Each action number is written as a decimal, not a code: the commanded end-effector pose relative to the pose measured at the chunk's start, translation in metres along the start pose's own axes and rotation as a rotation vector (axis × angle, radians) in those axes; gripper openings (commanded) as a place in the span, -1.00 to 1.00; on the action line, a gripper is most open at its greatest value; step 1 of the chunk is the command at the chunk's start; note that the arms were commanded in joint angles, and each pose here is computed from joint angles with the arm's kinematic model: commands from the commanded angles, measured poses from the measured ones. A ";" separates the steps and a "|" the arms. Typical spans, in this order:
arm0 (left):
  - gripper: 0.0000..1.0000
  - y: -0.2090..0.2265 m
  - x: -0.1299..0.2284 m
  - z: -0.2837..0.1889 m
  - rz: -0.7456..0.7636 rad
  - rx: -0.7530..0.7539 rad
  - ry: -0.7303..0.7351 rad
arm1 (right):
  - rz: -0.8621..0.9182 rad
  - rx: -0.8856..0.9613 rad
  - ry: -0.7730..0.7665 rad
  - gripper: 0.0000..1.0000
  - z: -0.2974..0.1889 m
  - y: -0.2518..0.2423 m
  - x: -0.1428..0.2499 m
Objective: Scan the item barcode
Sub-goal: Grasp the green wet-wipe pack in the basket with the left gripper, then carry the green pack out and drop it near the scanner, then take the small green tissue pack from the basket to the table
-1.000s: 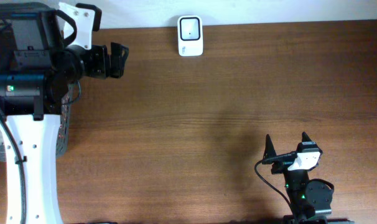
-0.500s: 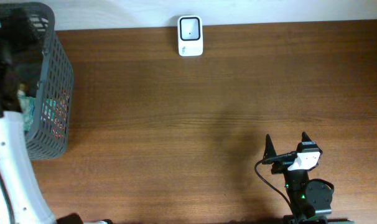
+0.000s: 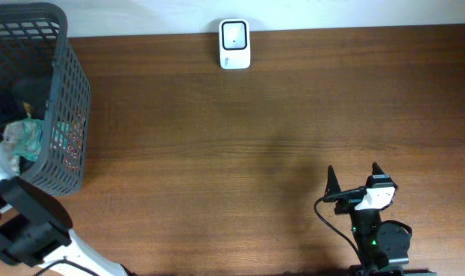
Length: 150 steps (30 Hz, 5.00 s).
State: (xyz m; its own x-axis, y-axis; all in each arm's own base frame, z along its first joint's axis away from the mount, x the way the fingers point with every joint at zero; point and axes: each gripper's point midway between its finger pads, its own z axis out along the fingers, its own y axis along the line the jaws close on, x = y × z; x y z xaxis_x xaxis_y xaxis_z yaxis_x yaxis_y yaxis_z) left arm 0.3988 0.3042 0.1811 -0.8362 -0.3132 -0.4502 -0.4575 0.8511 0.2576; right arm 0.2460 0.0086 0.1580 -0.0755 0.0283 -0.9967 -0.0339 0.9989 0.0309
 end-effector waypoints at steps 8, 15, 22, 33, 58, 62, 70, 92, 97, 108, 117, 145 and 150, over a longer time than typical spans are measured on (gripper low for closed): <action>0.55 -0.041 0.043 0.081 0.127 0.239 0.159 | 0.012 0.015 0.004 0.97 0.000 -0.003 0.002; -0.17 -0.050 0.065 0.096 0.138 0.264 0.218 | 0.012 0.015 0.004 0.97 0.000 -0.003 0.002; -0.09 -0.058 0.095 0.105 0.142 0.286 0.294 | 0.012 0.015 0.004 0.97 0.000 -0.003 0.002; -1.00 -0.045 -0.068 -0.057 -0.110 0.464 -0.239 | 0.012 0.015 0.004 0.97 0.000 -0.003 0.002; -1.00 -0.283 -0.043 -0.325 0.047 0.956 -0.373 | 0.012 0.015 0.004 0.97 0.000 -0.003 0.002; -1.00 -0.328 -0.017 -0.320 0.128 0.834 -0.353 | 0.012 0.015 0.004 0.97 0.000 -0.003 0.002; -1.00 -0.433 0.114 -0.202 0.202 0.641 0.115 | 0.012 0.015 0.004 0.97 0.000 -0.003 0.002; 0.44 -0.427 -0.025 -0.265 0.214 0.752 -0.308 | 0.012 0.015 0.004 0.97 0.000 -0.003 0.002; 0.79 -0.206 -0.133 -0.265 -0.170 0.431 -0.557 | 0.012 0.015 0.004 0.97 0.000 -0.003 0.002; 0.56 -0.040 -0.083 -0.096 -0.238 0.108 -0.178 | 0.012 0.015 0.004 0.98 0.000 -0.003 0.002; 0.19 -0.054 0.003 0.034 -0.129 0.109 0.115 | 0.012 0.015 0.004 0.97 0.000 -0.003 0.002; -1.00 -0.116 0.072 0.104 -0.056 0.497 0.343 | 0.012 0.015 0.004 0.97 0.000 -0.003 0.002; -1.00 -0.074 0.016 0.060 -0.243 0.439 0.252 | 0.012 0.015 0.004 0.97 0.000 -0.003 0.002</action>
State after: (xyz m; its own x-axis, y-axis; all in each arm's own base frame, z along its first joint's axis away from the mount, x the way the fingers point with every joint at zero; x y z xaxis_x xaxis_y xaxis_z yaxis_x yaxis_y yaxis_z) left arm 0.4225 0.2358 0.0566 -0.8695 -0.4770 -0.1284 -0.4450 0.8692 -0.2155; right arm 0.2460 0.0086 0.1580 -0.0755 0.0283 -0.9967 -0.0335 0.9990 0.0309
